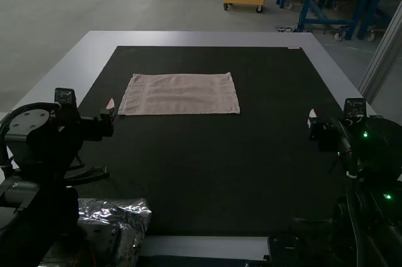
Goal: Fold the towel.
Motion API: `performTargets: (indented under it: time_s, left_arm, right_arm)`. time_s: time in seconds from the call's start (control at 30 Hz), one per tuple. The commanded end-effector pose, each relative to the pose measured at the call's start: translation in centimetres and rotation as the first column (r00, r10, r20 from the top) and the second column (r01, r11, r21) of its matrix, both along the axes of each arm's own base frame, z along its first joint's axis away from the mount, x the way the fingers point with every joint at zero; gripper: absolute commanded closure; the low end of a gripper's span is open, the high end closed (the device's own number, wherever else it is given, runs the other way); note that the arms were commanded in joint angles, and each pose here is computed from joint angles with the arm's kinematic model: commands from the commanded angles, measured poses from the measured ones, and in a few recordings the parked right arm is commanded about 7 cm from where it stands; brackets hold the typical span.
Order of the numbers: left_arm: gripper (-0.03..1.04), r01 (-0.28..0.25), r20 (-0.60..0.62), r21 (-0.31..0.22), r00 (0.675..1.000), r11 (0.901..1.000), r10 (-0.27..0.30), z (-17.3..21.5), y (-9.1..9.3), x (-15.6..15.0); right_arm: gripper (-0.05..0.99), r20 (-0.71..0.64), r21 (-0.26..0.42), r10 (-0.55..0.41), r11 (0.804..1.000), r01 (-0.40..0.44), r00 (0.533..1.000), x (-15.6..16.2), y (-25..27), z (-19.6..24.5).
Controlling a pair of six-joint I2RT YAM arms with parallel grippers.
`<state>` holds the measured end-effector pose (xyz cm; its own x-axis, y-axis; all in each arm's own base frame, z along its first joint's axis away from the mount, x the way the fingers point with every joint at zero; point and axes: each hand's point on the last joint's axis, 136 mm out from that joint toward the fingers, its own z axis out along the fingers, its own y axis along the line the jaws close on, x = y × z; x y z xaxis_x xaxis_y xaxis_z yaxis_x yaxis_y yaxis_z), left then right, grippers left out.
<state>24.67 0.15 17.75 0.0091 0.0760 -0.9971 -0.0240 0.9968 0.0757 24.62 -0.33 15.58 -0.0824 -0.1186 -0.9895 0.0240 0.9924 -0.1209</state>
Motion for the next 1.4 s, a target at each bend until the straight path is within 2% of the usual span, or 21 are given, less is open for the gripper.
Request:
performTargets:
  time_s: [0.0, 0.07, 0.13, 0.2, 0.27, 0.33, 0.37, 0.4, 0.53, 0.57, 0.63, 0.67, 0.8, 0.93, 1.03, 1.07, 1.13, 1.17, 1.23, 1.3, 1.37]
  left_arm:
    - [0.05, -0.004, 0.000, -0.007, 1.000, 1.0000, 0.004, -0.2, 0.0, 0.0]
    - [0.05, -0.009, 0.004, 0.004, 1.000, 1.0000, 0.009, 0.0, 0.2, 0.0]
    - [0.05, -0.010, 0.003, 0.057, 1.000, 0.9983, 0.010, -0.1, 0.2, 0.0]
    - [0.05, -0.011, 0.016, 0.118, 1.000, 0.9930, 0.009, 0.3, 0.1, 0.0]
    - [0.05, -0.018, 0.048, 0.195, 0.999, 0.9806, 0.009, 1.1, 0.1, 0.0]
    - [0.05, -0.026, 0.082, 0.230, 0.997, 0.9728, 0.008, 2.0, 0.0, -0.1]
    - [0.05, -0.035, 0.100, 0.254, 0.995, 0.9665, 0.010, 2.5, 0.1, -0.2]
    - [0.06, -0.040, 0.112, 0.268, 0.994, 0.9626, 0.010, 2.8, 0.1, -0.2]
    - [0.05, -0.078, 0.172, 0.366, 0.985, 0.9275, 0.015, 4.2, 0.2, -0.4]
    - [0.05, -0.088, 0.193, 0.367, 0.981, 0.9259, 0.017, 4.8, 0.2, -0.5]
    - [0.08, -0.107, 0.221, 0.399, 0.975, 0.9106, 0.018, 5.5, 0.2, -0.7]
    - [0.09, -0.110, 0.222, 0.402, 0.975, 0.9092, 0.020, 5.5, 0.2, -0.7]
    - [0.07, -0.143, 0.305, 0.390, 0.952, 0.9098, 0.019, 8.1, 0.2, -1.5]
    - [0.05, -0.160, 0.352, 0.381, 0.936, 0.9105, 0.017, 11.7, 0.2, -2.4]
    - [0.05, -0.183, 0.352, 0.368, 0.935, 0.9118, 0.046, 14.3, 0.7, -2.2]
    - [0.05, -0.169, 0.331, 0.356, 0.943, 0.9191, 0.045, 14.9, 0.6, -1.6]
    - [0.05, -0.116, 0.244, 0.283, 0.969, 0.9520, 0.045, 15.2, 0.6, 0.3]
    - [0.05, -0.089, 0.187, 0.241, 0.981, 0.9663, 0.044, 15.1, 0.6, 1.5]
    - [0.05, -0.057, 0.060, 0.154, 0.997, 0.9865, 0.048, 14.1, 0.6, 4.0]
    - [0.05, -0.040, -0.065, 0.083, 0.997, 0.9957, 0.045, 12.6, 0.5, 6.3]
    - [0.05, -0.042, -0.133, 0.020, 0.990, 0.9989, 0.045, 11.9, 0.4, 7.9]
  right_arm:
    - [0.02, 0.005, 0.004, 0.016, 1.000, -0.016, 1.000, 0.0, 0.2, -0.1]
    - [0.02, 0.013, -0.002, 0.017, 1.000, -0.017, 1.000, 0.0, 0.2, 0.2]
    - [0.02, 0.057, 0.010, 0.018, 1.000, -0.018, 0.998, 0.1, 0.3, 1.2]
    - [0.02, 0.171, -0.002, 0.018, 1.000, -0.018, 0.985, 0.0, 0.3, 4.0]
    - [0.02, 0.251, -0.106, 0.027, 0.994, -0.001, 0.968, -0.3, 0.3, 6.1]
    - [0.02, 0.260, -0.230, 0.038, 0.973, 0.024, 0.965, -0.4, 0.3, 6.5]
    - [0.02, 0.260, -0.303, 0.046, 0.952, 0.036, 0.965, -0.4, 0.4, 6.6]
    - [0.02, 0.258, -0.339, 0.052, 0.940, 0.040, 0.965, -0.4, 0.4, 6.6]
    - [0.02, 0.233, -0.448, 0.079, 0.894, 0.035, 0.969, -0.3, 0.8, 6.2]
    - [0.02, 0.249, -0.466, 0.129, 0.885, 0.002, 0.960, -0.5, 1.7, 6.6]
    - [0.02, 0.276, -0.517, 0.159, 0.856, 0.007, 0.948, -0.7, 2.2, 7.4]
    - [0.02, 0.277, -0.519, 0.173, 0.855, -0.004, 0.945, -0.7, 2.4, 7.4]
    - [0.02, 0.345, -0.509, 0.175, 0.861, 0.027, 0.922, -1.3, 2.4, 9.9]
    - [0.02, 0.389, -0.406, 0.163, 0.914, 0.010, 0.907, -1.7, 2.3, 14.7]
    - [0.02, 0.340, -0.273, 0.126, 0.961, -0.030, 0.932, 0.8, 1.9, 18.0]
    - [0.02, 0.318, -0.225, 0.118, 0.973, -0.046, 0.941, 2.0, 1.8, 18.9]
    - [0.02, 0.252, -0.147, 0.113, 0.986, -0.078, 0.961, 4.7, 1.9, 19.5]
    - [0.02, 0.221, -0.101, 0.115, 0.990, -0.094, 0.969, 5.9, 2.0, 19.7]
    - [0.02, 0.086, -0.026, 0.148, 0.989, -0.146, 0.985, 7.8, 2.8, 17.3]
    - [0.03, 0.012, 0.040, 0.171, 0.984, -0.171, 0.985, 9.1, 3.4, 15.4]
    - [0.03, -0.100, 0.102, 0.202, 0.976, -0.192, 0.974, 9.8, 4.2, 12.3]
